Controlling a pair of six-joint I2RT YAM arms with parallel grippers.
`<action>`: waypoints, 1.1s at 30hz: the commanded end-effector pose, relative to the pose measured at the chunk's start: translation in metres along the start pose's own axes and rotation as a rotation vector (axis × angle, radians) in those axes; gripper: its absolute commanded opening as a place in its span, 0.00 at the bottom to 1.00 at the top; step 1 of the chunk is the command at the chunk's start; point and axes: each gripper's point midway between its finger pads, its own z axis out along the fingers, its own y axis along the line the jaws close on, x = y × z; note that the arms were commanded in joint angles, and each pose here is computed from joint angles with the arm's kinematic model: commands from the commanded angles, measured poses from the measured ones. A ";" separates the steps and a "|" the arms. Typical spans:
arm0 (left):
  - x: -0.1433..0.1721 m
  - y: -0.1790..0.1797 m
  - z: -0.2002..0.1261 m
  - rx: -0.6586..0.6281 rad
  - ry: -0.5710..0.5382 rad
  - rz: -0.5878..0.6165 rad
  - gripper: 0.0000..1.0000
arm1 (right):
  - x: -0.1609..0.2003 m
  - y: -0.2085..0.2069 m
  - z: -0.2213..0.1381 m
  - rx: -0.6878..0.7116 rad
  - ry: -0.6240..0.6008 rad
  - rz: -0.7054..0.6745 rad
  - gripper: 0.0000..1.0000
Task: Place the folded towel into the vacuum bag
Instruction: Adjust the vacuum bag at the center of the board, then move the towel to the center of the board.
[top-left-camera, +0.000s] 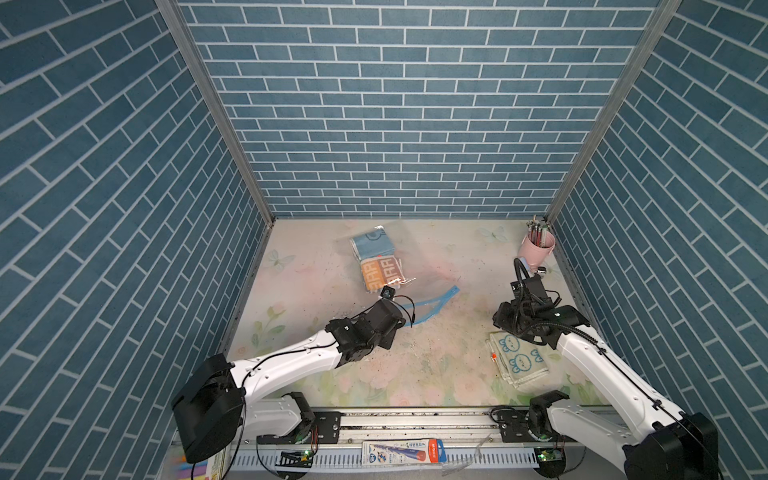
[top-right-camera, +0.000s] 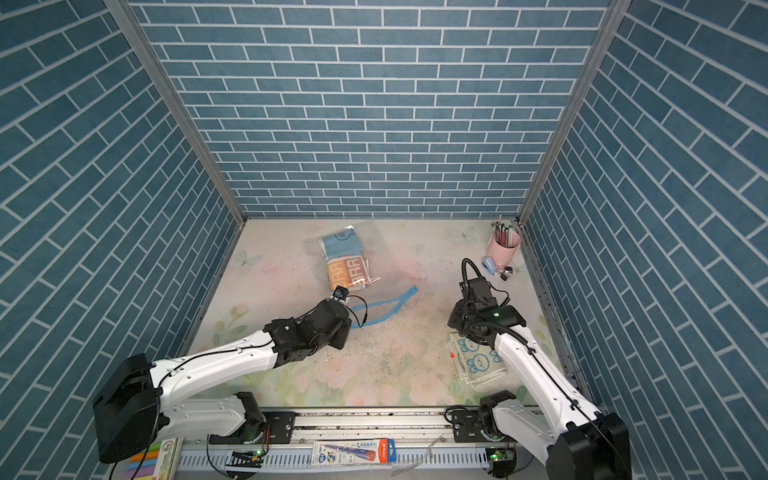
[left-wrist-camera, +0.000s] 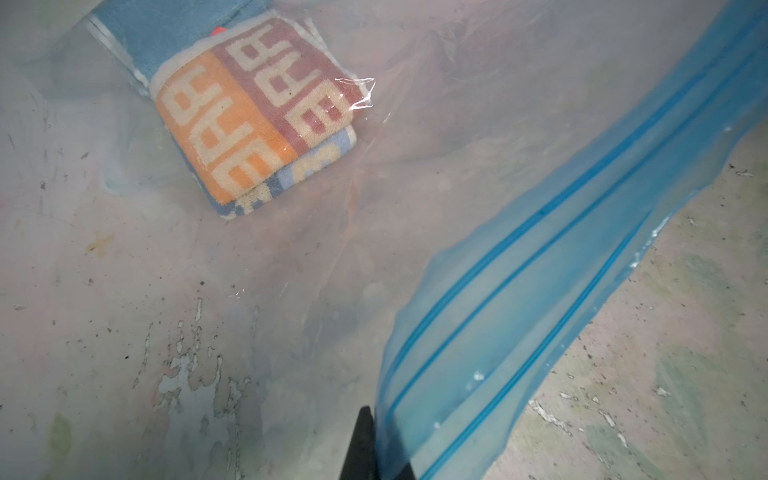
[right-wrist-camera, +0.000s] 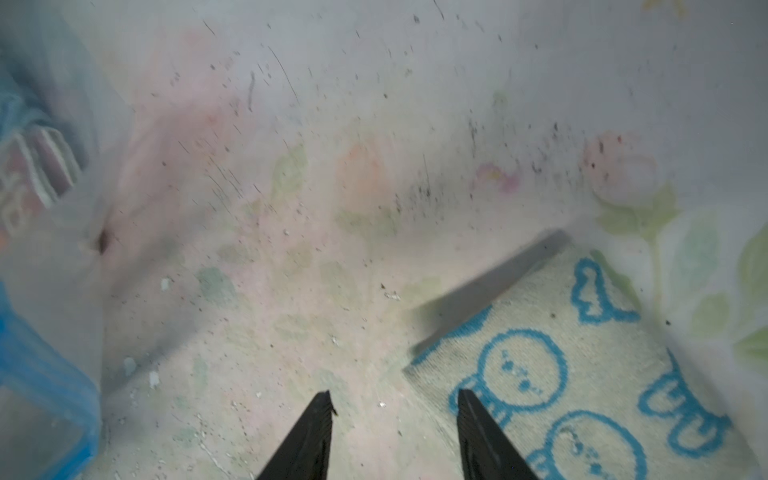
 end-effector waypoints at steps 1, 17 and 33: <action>0.003 -0.006 0.007 0.021 0.020 -0.005 0.00 | 0.025 -0.024 0.003 0.074 0.083 0.017 0.56; 0.002 -0.002 0.009 -0.010 0.019 -0.040 0.00 | 0.057 -0.033 0.061 0.094 0.230 0.031 0.62; -0.009 0.049 -0.021 -0.213 -0.095 -0.153 0.00 | 0.071 0.111 0.065 -0.198 0.274 -0.413 0.60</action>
